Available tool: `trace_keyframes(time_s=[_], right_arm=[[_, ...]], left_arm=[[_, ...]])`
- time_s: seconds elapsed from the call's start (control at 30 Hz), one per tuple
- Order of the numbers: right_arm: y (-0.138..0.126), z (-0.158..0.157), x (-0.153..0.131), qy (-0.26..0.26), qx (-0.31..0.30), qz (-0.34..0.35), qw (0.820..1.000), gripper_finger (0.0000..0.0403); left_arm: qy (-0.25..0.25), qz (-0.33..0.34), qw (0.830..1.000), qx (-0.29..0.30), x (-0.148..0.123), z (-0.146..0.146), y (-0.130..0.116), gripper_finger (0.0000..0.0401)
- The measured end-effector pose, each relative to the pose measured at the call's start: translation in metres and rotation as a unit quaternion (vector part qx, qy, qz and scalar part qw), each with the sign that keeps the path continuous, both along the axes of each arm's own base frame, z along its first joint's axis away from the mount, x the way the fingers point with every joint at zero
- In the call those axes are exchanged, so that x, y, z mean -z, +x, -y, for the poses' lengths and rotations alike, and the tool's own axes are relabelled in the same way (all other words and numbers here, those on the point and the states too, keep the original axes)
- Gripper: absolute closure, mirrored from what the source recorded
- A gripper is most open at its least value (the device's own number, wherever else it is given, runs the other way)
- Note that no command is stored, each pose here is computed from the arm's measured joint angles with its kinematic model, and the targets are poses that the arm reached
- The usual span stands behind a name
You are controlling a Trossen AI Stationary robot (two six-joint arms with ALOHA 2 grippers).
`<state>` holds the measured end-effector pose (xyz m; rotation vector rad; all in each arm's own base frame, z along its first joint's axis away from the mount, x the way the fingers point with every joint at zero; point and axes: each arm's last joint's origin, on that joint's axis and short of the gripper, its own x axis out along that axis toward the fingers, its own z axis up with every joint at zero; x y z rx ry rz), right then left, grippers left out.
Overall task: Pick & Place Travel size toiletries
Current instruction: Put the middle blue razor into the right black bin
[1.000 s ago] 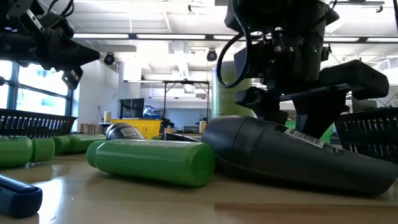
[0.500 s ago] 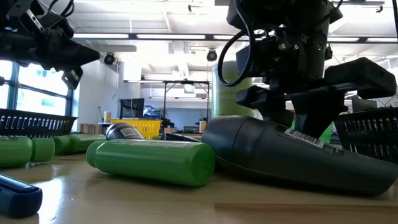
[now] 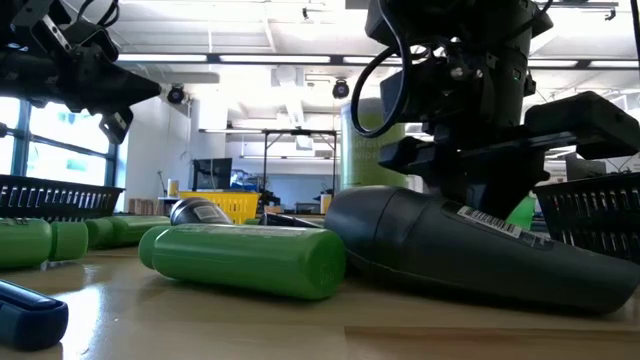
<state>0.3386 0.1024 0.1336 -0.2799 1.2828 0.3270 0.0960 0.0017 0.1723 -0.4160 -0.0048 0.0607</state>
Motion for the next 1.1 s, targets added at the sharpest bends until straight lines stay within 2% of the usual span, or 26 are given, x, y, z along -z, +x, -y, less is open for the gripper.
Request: trace_keyframes(time_s=[0.37,0.57,0.77,0.93,1.1], right_arm=[[-0.003,0.001,-0.003,-0.009,0.000,-0.007,1.000,0.0365],[-0.005,0.005,-0.009,-0.039,-0.005,0.003,0.999,0.0368],[-0.007,0.004,-0.014,-0.033,-0.005,0.001,0.999,0.0369],[-0.008,0.005,-0.025,-0.029,0.003,0.021,0.999,0.0370],[-0.009,0.010,-0.045,-0.029,0.038,0.060,0.997,0.0370]], left_arm=[[0.000,0.000,1.000,0.000,0.000,0.000,0.000,0.0398],[0.000,0.000,1.000,0.000,0.000,0.000,0.000,0.0398],[0.000,0.000,1.000,0.000,0.000,0.000,0.000,0.0398],[0.000,0.000,1.000,0.000,0.000,0.000,0.000,0.0398],[0.000,0.000,1.000,-0.001,0.000,0.000,0.000,0.0398]])
